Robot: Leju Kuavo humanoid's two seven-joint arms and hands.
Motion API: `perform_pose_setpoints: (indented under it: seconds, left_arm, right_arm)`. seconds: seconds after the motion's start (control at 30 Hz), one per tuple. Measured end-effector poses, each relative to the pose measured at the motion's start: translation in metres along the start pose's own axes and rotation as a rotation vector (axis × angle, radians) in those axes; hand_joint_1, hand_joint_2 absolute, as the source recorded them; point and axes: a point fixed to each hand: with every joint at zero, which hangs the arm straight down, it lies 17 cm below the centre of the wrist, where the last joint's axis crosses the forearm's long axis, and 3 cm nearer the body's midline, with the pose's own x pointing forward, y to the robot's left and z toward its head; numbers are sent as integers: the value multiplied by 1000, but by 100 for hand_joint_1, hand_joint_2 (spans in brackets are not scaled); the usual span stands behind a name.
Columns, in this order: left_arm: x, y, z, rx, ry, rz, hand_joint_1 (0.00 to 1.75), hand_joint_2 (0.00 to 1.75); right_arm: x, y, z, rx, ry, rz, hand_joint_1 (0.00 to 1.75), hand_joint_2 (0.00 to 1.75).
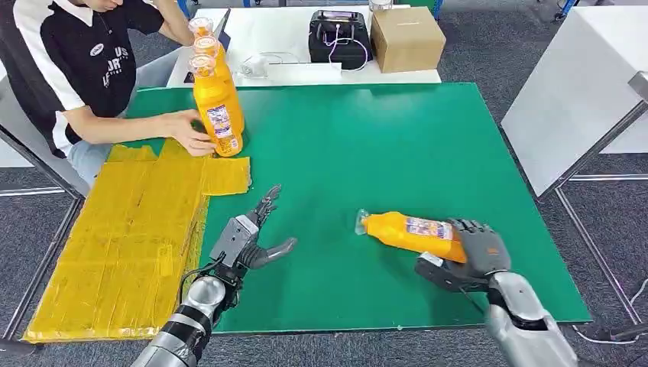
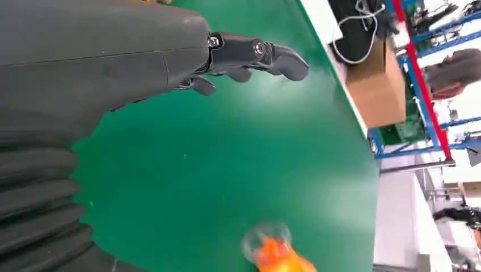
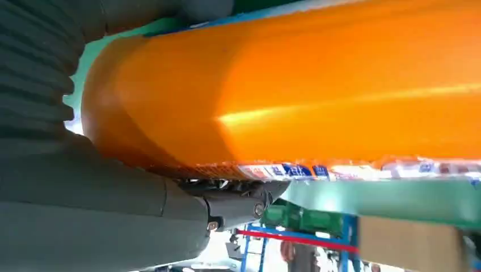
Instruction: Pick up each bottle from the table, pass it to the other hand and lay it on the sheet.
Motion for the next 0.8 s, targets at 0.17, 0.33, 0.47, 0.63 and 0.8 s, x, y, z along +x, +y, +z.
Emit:
perform_pose_setpoints:
  seconds: [0.17, 0.33, 0.47, 0.63, 0.8]
  left_arm:
    - [-1, -3, 1, -8, 6, 0, 0, 175]
    - [-2, -17, 2, -57, 17, -1, 0, 175]
    - [4, -39, -1, -129, 16, -28, 0, 175]
    - [24, -62, -15, -190, -13, -57, 0, 175]
    - [33, -70, -21, -204, -28, -58, 0, 175]
  right_arm:
    - [20, 2, -2, -13, -18, -36, 175, 175]
    - [62, -12, -3, -109, -83, -123, 175, 175]
    - [115, -45, -7, -259, -143, -293, 175, 175]
    - [168, -67, -10, -334, -210, -517, 175, 175]
    - [192, -79, -14, -364, -244, -632, 175, 175]
